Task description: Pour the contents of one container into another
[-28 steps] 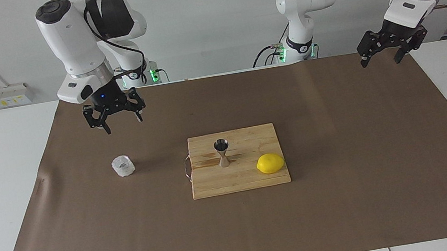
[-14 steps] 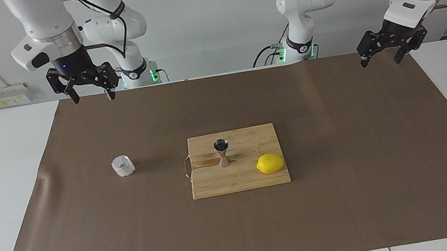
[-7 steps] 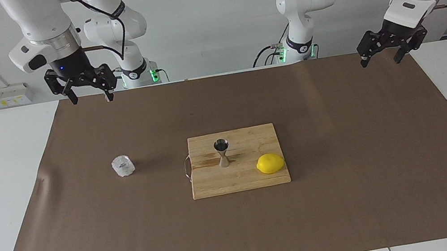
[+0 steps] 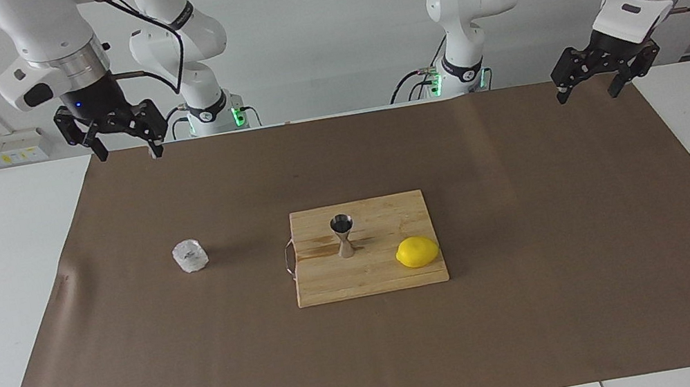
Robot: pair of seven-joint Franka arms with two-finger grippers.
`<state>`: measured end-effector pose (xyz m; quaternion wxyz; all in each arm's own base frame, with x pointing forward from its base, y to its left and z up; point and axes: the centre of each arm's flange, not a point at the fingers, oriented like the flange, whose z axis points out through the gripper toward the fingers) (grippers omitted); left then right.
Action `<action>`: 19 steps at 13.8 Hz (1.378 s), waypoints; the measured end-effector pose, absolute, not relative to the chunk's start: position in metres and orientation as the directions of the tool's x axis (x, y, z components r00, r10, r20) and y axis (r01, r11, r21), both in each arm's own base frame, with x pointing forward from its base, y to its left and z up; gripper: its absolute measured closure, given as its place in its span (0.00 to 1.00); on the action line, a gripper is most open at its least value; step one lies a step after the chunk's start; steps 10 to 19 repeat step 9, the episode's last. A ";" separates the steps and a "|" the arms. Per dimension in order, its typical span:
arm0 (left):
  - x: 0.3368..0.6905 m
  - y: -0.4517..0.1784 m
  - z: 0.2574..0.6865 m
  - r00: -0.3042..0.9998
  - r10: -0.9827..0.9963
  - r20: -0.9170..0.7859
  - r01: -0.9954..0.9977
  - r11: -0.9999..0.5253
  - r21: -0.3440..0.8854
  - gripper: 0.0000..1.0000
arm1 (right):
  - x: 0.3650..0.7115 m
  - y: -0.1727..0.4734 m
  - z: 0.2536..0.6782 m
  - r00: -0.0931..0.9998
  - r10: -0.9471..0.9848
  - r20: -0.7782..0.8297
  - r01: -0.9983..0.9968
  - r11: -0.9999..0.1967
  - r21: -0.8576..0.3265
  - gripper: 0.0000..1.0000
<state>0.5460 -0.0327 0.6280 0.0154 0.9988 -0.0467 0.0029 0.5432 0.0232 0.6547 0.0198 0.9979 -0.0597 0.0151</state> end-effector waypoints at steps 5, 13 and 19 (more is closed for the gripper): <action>0.546 -0.033 0.628 0.996 -0.093 0.007 -0.093 -0.995 0.030 0.00 | 0.542 0.022 0.653 0.992 -0.122 0.017 -0.122 -0.992 0.040 0.00; 0.546 -0.033 0.628 0.996 -0.093 0.007 -0.093 -0.995 0.030 0.00 | 0.541 0.023 0.648 0.993 -0.118 -0.003 -0.117 -0.992 0.044 0.00; 0.546 -0.033 0.628 0.996 -0.093 0.007 -0.093 -0.995 0.030 0.00 | 0.541 0.023 0.648 0.993 -0.118 -0.003 -0.117 -0.992 0.044 0.00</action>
